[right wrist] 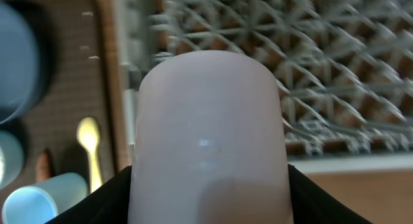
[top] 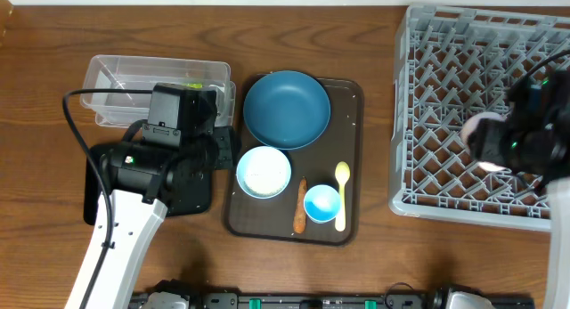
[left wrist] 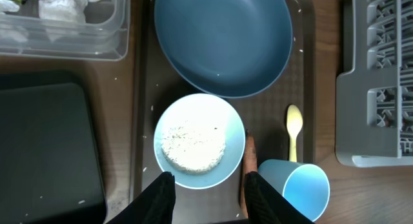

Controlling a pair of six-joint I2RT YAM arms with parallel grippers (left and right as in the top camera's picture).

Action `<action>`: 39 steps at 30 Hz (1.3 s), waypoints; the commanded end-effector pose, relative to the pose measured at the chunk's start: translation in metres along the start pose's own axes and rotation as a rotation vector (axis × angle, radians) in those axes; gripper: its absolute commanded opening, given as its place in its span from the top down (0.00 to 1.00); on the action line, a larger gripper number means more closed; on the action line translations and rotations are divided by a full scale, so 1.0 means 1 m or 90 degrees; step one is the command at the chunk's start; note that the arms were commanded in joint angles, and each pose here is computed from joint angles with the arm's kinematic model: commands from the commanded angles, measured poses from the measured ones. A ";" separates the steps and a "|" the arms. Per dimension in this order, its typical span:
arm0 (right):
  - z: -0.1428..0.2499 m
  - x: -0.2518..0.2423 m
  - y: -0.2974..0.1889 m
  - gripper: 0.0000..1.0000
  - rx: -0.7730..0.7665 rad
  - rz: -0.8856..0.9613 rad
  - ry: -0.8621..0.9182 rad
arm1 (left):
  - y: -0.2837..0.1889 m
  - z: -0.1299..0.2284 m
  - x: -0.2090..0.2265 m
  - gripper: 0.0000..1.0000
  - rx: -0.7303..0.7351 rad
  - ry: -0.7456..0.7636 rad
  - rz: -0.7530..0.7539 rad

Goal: Sort waste into correct bins and load items into the dishwasher rack

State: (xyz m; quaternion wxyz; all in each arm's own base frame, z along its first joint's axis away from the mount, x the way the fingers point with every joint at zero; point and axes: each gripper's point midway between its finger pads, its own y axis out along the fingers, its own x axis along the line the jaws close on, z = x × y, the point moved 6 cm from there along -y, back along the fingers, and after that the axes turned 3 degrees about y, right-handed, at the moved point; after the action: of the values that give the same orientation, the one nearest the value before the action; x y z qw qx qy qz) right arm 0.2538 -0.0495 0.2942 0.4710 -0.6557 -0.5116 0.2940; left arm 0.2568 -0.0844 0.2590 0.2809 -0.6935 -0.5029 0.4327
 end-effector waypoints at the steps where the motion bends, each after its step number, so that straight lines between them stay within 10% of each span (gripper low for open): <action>1: -0.021 -0.024 0.001 0.67 0.010 0.054 0.055 | -0.004 -0.004 0.001 0.62 -0.012 0.008 -0.010; 28: -0.036 -0.212 0.052 0.68 0.035 0.108 0.517 | -0.004 -0.002 0.002 0.62 -0.004 0.006 -0.012; 39: -0.041 -0.229 0.071 0.68 0.029 0.087 0.543 | -0.004 -0.001 0.002 0.62 -0.002 0.005 -0.012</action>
State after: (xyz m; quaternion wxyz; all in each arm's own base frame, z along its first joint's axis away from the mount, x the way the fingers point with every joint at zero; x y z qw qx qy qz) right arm 0.2436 -0.2772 0.2183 0.6363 -0.7380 -0.2177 0.0550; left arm 0.2546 -0.0835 0.2575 0.2862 -0.6891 -0.5029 0.4363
